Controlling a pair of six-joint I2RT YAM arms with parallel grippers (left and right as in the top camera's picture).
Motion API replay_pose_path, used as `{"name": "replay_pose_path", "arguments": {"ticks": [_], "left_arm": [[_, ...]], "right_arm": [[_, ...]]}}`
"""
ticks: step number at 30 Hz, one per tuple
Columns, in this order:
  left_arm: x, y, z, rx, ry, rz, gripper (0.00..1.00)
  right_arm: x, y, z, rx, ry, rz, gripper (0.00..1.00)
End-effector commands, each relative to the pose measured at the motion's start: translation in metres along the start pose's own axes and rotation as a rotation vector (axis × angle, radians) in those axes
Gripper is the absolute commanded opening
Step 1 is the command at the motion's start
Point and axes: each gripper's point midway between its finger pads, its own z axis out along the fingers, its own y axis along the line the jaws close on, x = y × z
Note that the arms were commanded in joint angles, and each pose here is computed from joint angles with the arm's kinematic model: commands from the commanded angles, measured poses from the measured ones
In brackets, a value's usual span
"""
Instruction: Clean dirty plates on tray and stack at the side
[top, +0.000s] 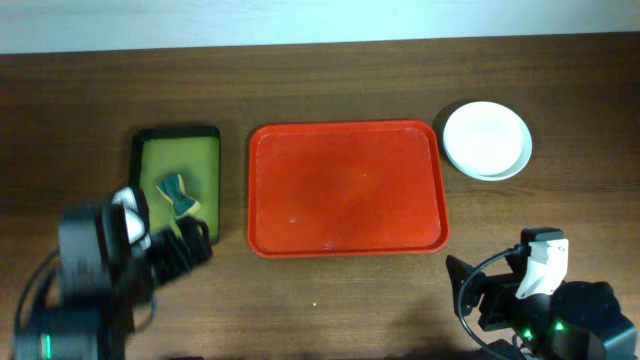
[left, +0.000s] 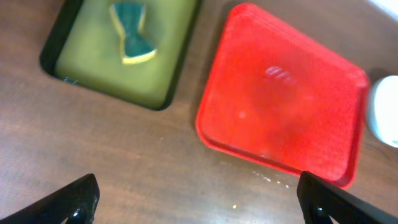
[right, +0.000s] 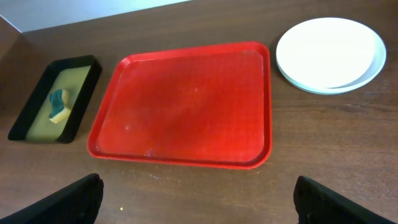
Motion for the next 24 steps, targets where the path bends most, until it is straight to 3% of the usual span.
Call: {"name": "replay_pose_path", "arguments": {"ticks": [1,9,24], "left_arm": [[0.03,0.004,-0.017,0.087,-0.12,0.028,1.0],[0.054,0.017,-0.037,0.144,-0.273,0.008,1.0],[0.072,0.026,-0.031,0.108,-0.198,-0.002,0.99]], "right_arm": [[0.001,0.0,0.005,0.002,-0.005,0.008,0.99],[0.001,0.0,0.005,0.002,-0.004,0.008,0.99],[0.001,-0.001,0.005,0.002,-0.004,0.008,0.99]]}}
